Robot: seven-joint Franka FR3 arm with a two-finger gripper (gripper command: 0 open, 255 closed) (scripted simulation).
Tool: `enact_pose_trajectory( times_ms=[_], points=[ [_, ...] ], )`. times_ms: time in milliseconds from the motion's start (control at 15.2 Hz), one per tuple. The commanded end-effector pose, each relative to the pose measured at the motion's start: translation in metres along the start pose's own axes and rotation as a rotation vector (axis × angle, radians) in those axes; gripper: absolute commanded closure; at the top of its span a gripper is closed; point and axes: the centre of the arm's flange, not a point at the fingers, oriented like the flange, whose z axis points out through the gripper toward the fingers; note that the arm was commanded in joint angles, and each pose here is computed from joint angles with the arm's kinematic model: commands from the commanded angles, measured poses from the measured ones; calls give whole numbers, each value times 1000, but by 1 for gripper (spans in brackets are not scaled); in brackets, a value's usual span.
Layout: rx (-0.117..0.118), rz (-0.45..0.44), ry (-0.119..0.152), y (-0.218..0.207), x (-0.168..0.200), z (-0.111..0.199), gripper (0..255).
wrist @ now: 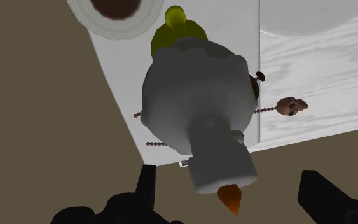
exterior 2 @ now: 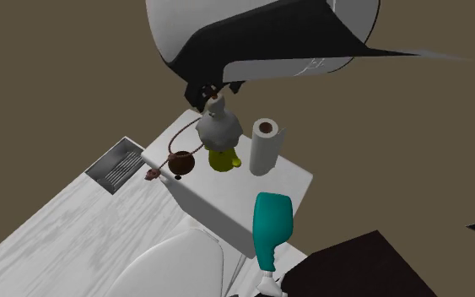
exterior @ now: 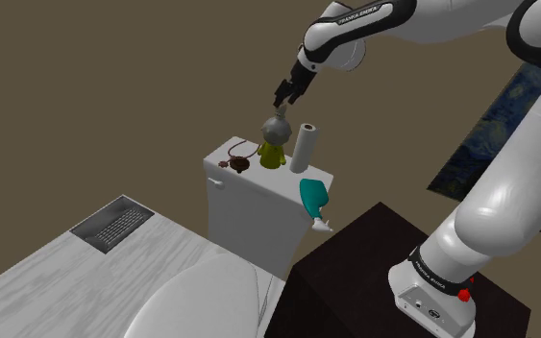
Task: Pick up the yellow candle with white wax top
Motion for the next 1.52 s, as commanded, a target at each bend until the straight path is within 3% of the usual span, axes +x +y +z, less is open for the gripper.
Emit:
enact_pose_trajectory(
  times_ms=[0, 264, 330, 924, 1452],
  points=[
    [0, 0, 1, 1, -3, 10, 0],
    [0, 0, 1, 2, -8, 23, 0],
    [0, 0, 1, 1, -7, 23, 255],
    [0, 0, 1, 2, -8, 23, 255],
    [0, 0, 1, -2, 7, -17, 255]
  ],
)
